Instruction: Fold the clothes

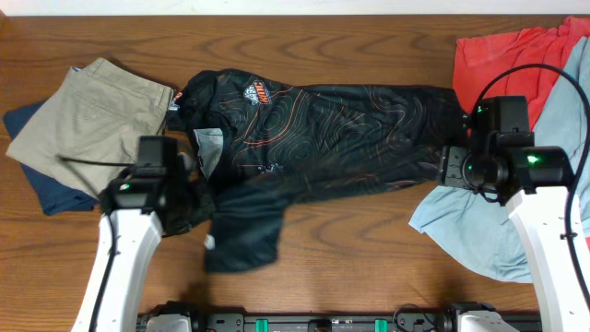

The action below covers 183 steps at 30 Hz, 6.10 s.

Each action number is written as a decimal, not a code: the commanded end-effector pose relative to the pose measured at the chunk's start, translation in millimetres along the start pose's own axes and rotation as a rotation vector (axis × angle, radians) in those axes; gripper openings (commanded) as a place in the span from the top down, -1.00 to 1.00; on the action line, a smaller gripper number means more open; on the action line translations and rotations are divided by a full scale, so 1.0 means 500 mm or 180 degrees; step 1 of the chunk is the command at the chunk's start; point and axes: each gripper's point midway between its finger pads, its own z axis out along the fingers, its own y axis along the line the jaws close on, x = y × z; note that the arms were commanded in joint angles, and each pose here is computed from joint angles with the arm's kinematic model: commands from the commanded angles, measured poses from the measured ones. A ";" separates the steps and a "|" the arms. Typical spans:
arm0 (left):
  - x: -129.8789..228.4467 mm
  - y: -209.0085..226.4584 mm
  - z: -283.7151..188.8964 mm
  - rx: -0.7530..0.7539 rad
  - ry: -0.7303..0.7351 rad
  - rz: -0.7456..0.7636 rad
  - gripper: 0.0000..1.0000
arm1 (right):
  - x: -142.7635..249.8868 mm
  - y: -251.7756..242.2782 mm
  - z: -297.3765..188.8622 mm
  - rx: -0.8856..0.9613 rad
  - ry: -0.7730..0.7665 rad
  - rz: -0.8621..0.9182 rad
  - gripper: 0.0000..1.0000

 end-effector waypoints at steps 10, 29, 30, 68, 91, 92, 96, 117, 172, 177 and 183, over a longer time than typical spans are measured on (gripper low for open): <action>-0.001 0.036 -0.009 -0.0084 0.0031 -0.0231 0.88 | 0.104 -0.029 0.187 0.0149 0.0512 0.0134 0.98; -0.002 0.036 -0.009 -0.0084 0.0030 -0.0230 0.88 | 0.185 -0.354 0.301 0.2080 0.0421 0.1945 0.98; -0.001 0.036 -0.009 -0.0085 0.0031 -0.0231 0.88 | 0.188 -0.379 0.293 0.2190 0.0353 0.2187 0.98; -0.001 0.036 -0.009 -0.0085 0.0032 -0.0231 0.87 | 0.021 -0.090 0.315 -0.1023 0.0414 0.1352 0.33; 0.007 0.039 -0.009 -0.0107 0.0082 -0.0245 0.88 | 0.167 -0.280 0.294 0.0479 0.1073 0.2128 0.58; 0.007 0.039 -0.009 -0.0107 0.0081 -0.0246 0.88 | 0.170 -0.279 0.293 0.0476 0.1098 0.2108 0.58; 0.007 0.039 -0.009 -0.0108 0.0083 -0.0246 0.88 | 0.174 -0.255 0.292 0.0233 0.1179 0.1926 0.55; 0.007 0.040 -0.009 -0.0108 0.0085 -0.0245 0.87 | 0.202 -0.180 0.276 -0.0291 0.1496 0.1858 -0.12; -0.148 -0.142 -0.415 0.0549 -0.1568 0.0411 0.88 | -0.180 -0.135 -0.306 -0.0647 -0.1106 0.0706 0.98; -0.129 -0.177 -0.556 0.0771 -0.2111 0.0566 0.88 | -0.194 -0.129 -0.456 -0.0549 -0.1733 0.0577 0.98; -0.087 -0.194 -0.707 0.0951 -0.2806 0.0705 0.88 | -0.188 -0.160 -0.584 -0.0155 -0.2299 0.0755 0.98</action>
